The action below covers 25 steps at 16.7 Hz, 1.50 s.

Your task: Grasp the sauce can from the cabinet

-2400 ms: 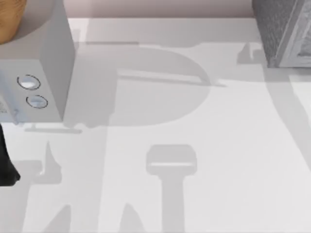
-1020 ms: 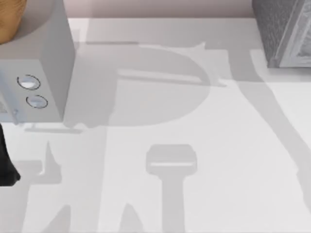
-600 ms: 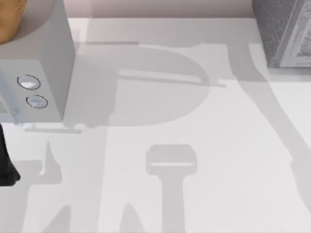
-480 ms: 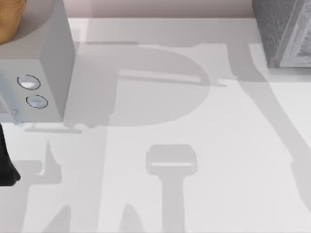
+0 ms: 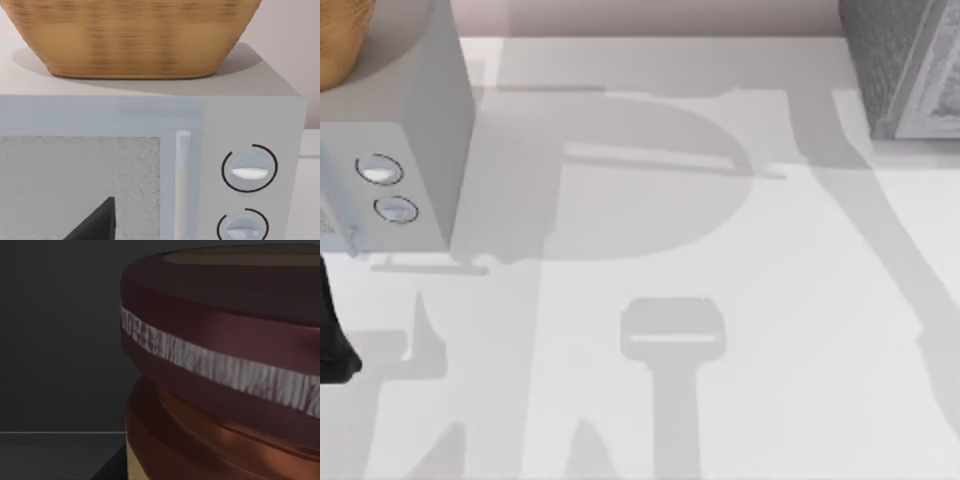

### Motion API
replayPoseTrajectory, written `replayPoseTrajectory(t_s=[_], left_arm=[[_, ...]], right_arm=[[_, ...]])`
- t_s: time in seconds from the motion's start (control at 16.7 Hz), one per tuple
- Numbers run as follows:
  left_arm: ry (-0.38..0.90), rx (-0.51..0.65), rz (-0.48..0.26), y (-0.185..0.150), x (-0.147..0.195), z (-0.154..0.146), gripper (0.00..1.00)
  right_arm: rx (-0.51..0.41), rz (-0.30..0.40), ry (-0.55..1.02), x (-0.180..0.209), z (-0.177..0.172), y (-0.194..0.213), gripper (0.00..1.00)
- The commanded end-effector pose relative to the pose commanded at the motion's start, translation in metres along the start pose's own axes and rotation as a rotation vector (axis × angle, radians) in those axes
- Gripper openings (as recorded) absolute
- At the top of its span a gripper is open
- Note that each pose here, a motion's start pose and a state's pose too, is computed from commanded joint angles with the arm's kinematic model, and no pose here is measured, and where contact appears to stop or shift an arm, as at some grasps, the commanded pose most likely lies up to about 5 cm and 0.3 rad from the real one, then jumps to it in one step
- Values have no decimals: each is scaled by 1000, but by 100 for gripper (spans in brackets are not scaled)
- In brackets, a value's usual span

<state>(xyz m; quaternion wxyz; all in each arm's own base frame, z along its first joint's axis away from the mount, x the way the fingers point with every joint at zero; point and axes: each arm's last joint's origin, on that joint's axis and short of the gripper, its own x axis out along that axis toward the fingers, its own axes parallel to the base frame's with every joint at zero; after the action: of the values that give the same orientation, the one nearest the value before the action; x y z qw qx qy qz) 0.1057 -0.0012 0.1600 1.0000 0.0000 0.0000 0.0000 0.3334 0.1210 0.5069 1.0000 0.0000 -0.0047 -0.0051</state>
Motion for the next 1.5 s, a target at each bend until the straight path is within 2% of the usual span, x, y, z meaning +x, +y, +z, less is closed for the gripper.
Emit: replayPoseTrajectory(t_s=[0.18, 0.24, 0.84, 0.96, 1.14, 1.32, 1.5], left_arm=[[0, 0, 0, 0, 0, 0, 100], [0, 0, 0, 0, 0, 0, 100], [0, 0, 0, 0, 0, 0, 100], [0, 0, 0, 0, 0, 0, 100], [0, 0, 0, 0, 0, 0, 100], [0, 0, 0, 0, 0, 0, 100], [0, 0, 0, 0, 0, 0, 100]], right_arm=[[0, 0, 0, 0, 0, 0, 2], [0, 0, 0, 0, 0, 0, 0], [4, 2, -2, -8, 4, 3, 0], [5, 2, -1, -34, 16, 11, 0], [0, 6, 7, -93, 37, 20, 0], [0, 2, 2, -155, 56, 10, 0], [2, 2, 0, -180, 62, 0, 0]])
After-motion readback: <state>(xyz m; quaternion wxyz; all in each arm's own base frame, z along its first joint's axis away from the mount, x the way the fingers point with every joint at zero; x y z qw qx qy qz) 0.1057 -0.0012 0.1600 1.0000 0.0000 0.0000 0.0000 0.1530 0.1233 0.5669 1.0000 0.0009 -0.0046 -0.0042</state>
